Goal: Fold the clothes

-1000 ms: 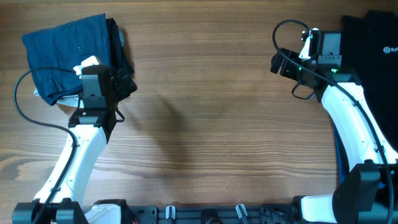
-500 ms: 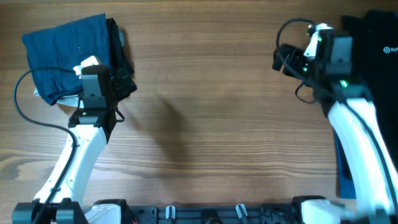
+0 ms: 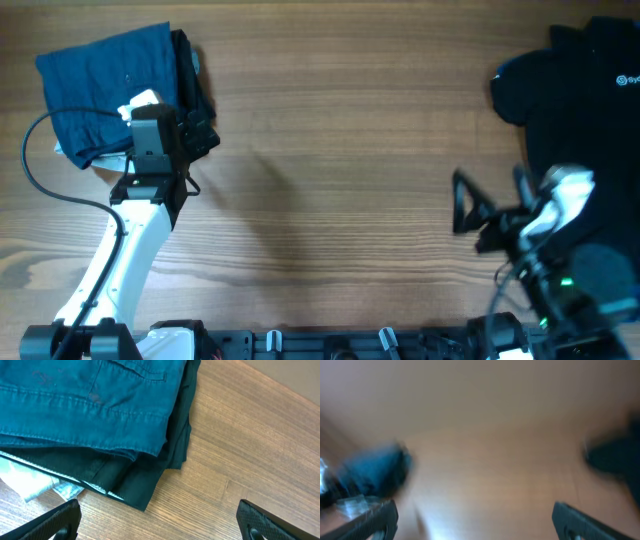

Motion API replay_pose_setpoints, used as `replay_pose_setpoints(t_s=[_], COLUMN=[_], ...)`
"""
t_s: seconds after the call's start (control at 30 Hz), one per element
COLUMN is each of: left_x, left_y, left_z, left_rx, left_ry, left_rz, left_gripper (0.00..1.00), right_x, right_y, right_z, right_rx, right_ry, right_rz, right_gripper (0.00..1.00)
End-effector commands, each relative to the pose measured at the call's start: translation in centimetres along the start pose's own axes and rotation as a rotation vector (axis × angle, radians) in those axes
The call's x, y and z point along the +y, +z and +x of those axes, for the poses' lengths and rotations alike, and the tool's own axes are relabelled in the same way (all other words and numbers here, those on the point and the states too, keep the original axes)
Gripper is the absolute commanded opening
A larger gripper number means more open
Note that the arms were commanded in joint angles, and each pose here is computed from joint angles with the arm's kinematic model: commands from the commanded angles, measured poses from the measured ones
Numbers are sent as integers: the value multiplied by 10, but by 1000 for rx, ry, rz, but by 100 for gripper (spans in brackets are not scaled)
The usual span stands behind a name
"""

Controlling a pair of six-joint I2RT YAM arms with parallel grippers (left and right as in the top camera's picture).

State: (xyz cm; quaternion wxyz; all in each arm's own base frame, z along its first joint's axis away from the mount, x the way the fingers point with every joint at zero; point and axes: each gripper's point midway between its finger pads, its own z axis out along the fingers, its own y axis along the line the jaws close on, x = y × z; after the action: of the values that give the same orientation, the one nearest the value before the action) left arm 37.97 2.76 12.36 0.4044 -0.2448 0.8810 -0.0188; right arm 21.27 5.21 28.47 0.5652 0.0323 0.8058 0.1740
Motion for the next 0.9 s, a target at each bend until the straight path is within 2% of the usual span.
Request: replay_pose_setpoints(t_s=[0.0,0.03,0.13,0.27,0.3,0.37,0.47,0.57,0.63,0.73,0.87], left_x=[3,3,3,3,3,3,3,3,3,3,3], left_y=[1,1,1,1,1,1,1,1,1,1,1], left_z=[1,1,1,1,1,1,1,1,1,1,1], left_rx=[-3,-3,-3,-3,-3,-3,-3,-3,-3,-3,-3], left_ry=[13,13,13,13,13,13,13,13,13,13,13], left_rz=[-17,-17,-16,-16,-16,-16,-17,-17,-17,-17,-17], left_gripper=[100,100,100,100,100,100,100,100,100,100,100], right_x=[-28,-33,-34,-47,-50,-48,-28,-13,-13,-20,-34], right_y=[-23,-28,-29,-29,-27,-18,-5,0,0,4,24], right_z=[75,89,91,83,74,31,-25,-47,-40,-20,16], right_rx=[246,296,293,243,199,16,-255,-475,-570,-622,-578], right_ry=[26,62,209,206,203,168,-13,-174,-218,-233,-236], right_rz=[110,133,160,238,249,233,124,40,14,12,22], right_gripper=[100,100,100,100,100,100,100,100,100,100,100])
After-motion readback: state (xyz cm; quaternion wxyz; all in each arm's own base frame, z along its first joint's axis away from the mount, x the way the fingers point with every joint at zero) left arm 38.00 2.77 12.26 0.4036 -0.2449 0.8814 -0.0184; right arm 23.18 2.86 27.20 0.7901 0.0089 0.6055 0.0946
